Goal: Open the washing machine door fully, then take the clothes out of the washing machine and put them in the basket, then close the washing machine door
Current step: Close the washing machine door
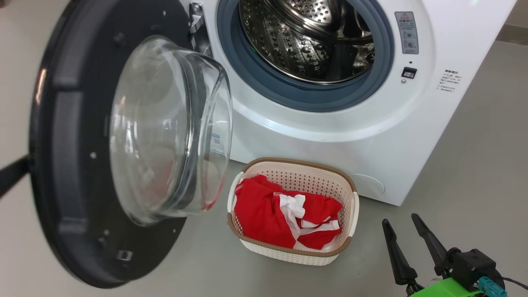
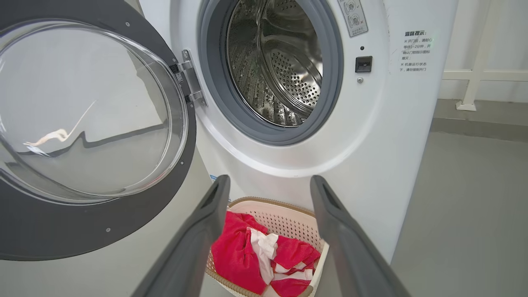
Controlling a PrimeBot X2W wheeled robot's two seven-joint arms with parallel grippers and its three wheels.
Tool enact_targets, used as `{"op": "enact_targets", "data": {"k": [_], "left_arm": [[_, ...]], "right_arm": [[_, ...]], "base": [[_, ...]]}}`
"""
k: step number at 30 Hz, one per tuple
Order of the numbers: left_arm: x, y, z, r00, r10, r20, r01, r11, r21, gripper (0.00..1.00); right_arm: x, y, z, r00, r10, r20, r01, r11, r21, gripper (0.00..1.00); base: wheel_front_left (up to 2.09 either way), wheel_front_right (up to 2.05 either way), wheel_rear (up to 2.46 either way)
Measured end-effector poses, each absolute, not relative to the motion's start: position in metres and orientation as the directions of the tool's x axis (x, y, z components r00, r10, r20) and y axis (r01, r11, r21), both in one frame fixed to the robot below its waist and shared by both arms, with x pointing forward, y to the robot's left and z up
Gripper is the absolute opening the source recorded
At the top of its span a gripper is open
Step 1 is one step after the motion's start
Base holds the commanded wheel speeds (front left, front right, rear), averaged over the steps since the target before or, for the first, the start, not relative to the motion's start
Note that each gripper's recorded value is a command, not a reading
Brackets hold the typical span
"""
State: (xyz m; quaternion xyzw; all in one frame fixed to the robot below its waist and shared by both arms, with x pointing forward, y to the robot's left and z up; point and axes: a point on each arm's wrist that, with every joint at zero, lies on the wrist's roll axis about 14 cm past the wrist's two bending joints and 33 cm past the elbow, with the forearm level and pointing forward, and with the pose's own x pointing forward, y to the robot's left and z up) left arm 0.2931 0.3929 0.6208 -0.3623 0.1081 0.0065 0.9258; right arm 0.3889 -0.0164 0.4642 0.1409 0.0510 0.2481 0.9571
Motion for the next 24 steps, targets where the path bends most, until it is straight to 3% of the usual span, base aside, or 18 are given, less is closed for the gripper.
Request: {"op": "enact_targets", "data": {"k": [11, 22, 24], "left_arm": [[0.320, 0.320, 0.638, 0.953, -0.280, -0.120, 0.132, 0.734, -0.666, 0.00], [0.324, 0.320, 0.637, 0.959, -0.263, -0.109, 0.127, 0.738, -0.663, 0.00], [0.323, 0.324, 0.633, 0.964, -0.242, -0.111, 0.111, 0.744, -0.658, 0.04]], "right_arm": [[0.387, -0.022, 0.463, 0.879, 0.475, -0.030, -0.445, 0.842, 0.304, 1.00], [0.387, -0.025, 0.463, 0.885, 0.465, -0.030, -0.433, 0.846, 0.311, 1.00], [0.387, -0.025, 0.463, 0.884, 0.467, -0.030, -0.436, 0.844, 0.311, 1.00]], "base": [[0.00, 0.00, 0.00], [0.00, 0.00, 0.00], [0.00, 0.00, 0.00]]}}
